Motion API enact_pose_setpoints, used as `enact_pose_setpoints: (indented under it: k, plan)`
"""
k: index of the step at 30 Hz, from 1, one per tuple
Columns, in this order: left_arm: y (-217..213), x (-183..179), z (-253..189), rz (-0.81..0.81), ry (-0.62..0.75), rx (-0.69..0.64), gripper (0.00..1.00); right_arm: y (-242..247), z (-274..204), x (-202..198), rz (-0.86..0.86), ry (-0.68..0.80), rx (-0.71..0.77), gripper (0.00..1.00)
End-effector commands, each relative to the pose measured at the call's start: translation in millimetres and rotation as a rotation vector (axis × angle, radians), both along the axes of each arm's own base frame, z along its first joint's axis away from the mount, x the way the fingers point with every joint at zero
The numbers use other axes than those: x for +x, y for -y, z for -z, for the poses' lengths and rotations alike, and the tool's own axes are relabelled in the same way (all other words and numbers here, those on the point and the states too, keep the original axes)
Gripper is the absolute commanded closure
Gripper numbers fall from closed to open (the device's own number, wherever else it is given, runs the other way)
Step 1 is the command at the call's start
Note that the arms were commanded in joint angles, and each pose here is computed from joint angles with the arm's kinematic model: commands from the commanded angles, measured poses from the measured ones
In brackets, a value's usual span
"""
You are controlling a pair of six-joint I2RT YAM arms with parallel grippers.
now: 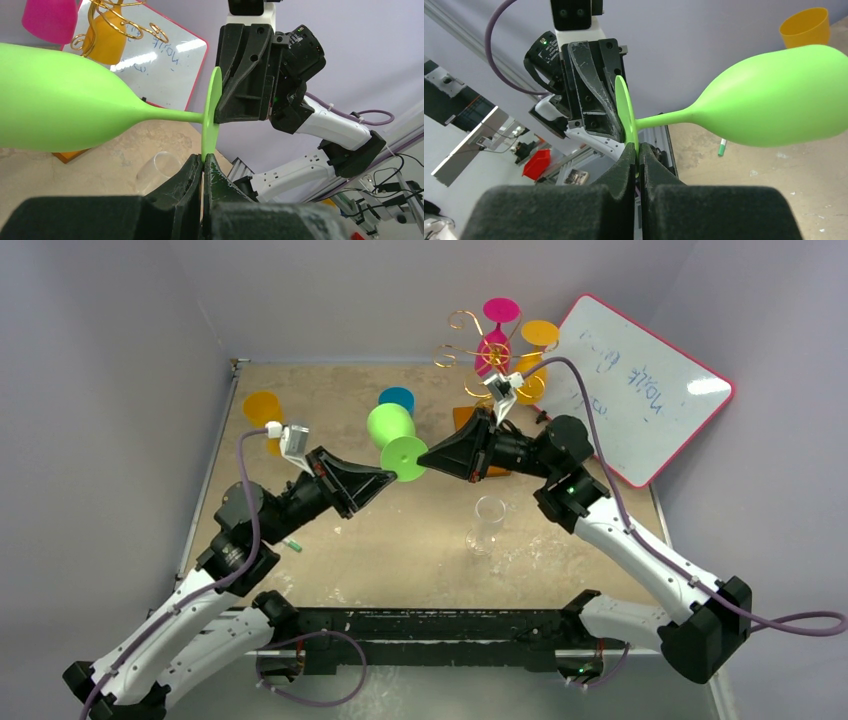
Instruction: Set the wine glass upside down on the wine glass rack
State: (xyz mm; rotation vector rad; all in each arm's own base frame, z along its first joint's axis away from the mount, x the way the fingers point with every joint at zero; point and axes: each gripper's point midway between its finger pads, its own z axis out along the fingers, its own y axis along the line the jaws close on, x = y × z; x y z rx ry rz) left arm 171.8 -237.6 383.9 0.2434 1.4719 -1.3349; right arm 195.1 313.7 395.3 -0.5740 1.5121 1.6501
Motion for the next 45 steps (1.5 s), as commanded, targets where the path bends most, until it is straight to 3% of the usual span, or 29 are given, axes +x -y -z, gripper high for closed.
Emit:
enact_pose_setpoints:
  k: [1,3,4,7,14,17,21,29,45]
  plan:
    - [-10,0,-9,-0.048,0.041,0.003,1.00,4,-33,-4,0.013,0.049,0.087,1.00]
    - [-13,4,-5,-0.077,0.035,0.035,0.90,5,-34,0,0.033,0.038,0.085,1.00]
    - [-15,7,-1,-0.094,0.033,0.057,0.78,5,-33,2,0.046,0.035,0.078,1.00]
    - [-22,16,11,-0.155,0.015,0.135,0.58,5,-31,12,0.094,0.031,0.055,1.00]
    - [-45,21,30,-0.258,0.012,0.282,0.43,4,-35,27,0.155,0.041,-0.012,1.00]
    - [-56,22,34,-0.307,0.007,0.311,0.17,5,-44,33,0.191,0.035,-0.014,1.00]
    - [-72,24,37,-0.375,0.006,0.348,0.01,13,-59,41,0.267,0.043,-0.007,1.00]
    - [-97,33,52,-0.501,-0.029,0.426,0.00,30,-93,58,0.421,0.099,-0.011,1.00]
    - [-122,35,79,-0.612,-0.027,0.480,0.00,133,-164,88,1.000,0.216,-0.073,1.00]
